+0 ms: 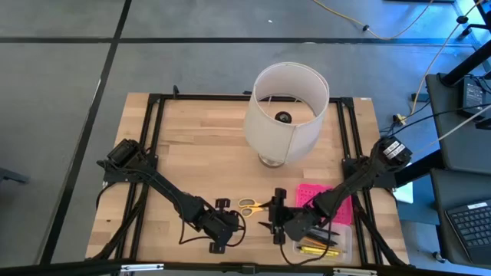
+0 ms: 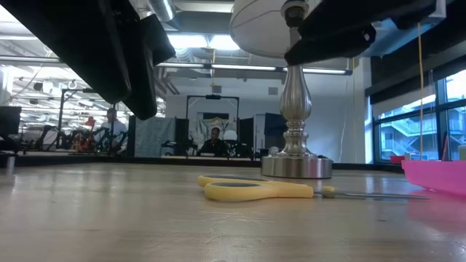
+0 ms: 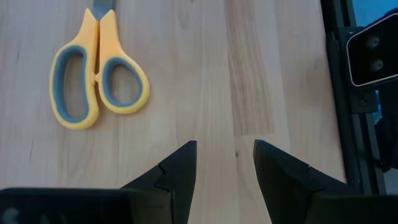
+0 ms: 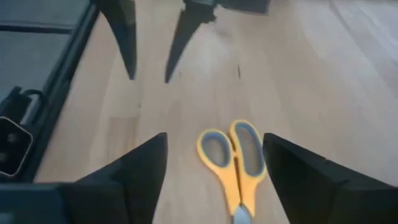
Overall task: Pick & place school supplies into a supply box
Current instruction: Put the yellow scissors into the supply box
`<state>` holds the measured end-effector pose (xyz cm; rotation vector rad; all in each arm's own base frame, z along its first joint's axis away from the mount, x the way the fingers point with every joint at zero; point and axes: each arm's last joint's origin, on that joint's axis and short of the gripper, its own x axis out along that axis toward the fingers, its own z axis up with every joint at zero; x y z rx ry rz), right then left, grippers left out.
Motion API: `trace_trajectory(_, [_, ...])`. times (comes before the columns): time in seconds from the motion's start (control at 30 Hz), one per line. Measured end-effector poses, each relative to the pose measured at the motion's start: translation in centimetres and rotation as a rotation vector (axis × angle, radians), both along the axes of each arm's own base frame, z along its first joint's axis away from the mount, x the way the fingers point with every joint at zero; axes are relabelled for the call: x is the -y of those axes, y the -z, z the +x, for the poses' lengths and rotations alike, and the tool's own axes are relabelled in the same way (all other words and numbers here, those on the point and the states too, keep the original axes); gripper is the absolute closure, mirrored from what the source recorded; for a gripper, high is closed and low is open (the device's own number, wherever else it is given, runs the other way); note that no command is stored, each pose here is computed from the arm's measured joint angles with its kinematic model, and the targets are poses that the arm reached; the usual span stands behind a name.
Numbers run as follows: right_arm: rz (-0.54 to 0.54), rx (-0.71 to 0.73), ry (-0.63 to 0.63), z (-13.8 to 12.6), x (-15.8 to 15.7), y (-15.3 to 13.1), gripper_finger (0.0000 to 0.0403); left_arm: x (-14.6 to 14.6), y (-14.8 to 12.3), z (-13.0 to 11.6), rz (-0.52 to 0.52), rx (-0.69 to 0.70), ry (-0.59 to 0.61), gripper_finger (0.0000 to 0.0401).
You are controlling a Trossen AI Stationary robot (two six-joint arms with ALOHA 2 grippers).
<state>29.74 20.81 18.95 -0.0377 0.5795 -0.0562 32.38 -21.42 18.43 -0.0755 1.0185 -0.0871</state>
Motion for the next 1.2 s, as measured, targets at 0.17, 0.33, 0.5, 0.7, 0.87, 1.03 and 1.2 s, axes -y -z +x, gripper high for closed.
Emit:
trace_trajectory(0.17, [-0.028,0.01,0.015,0.5,-0.3,1.9,0.012,0.0,0.0,0.0,0.007,0.001,-0.004,0.0249])
trace_trajectory(0.33, [-0.045,0.029,0.024,1.8,0.0,3.5,0.0119,-0.1,0.1,-0.1,0.014,-0.004,-0.006,0.0249])
trace_trajectory(0.5, [-0.042,0.009,0.036,3.0,1.1,4.7,0.0119,-0.1,0.1,-0.1,0.029,0.002,-0.014,0.0249])
trace_trajectory(0.7, [-0.048,-0.021,0.062,4.1,2.3,6.3,0.0134,-0.2,0.1,-0.1,0.036,0.001,-0.017,0.0249])
trace_trajectory(0.87, [-0.066,-0.047,0.038,4.8,3.2,7.2,0.0158,-0.2,0.1,-0.1,0.038,-0.001,-0.016,0.0249])
trace_trajectory(1.03, [-0.053,-0.07,0.02,5.1,3.7,7.7,0.0176,-0.2,0.1,-0.1,0.038,-0.001,-0.016,0.0249])
trace_trajectory(1.2, [-0.042,-0.081,0.021,5.4,4.3,7.9,0.0188,-0.2,0.1,-0.1,0.038,-0.001,-0.016,0.0249])
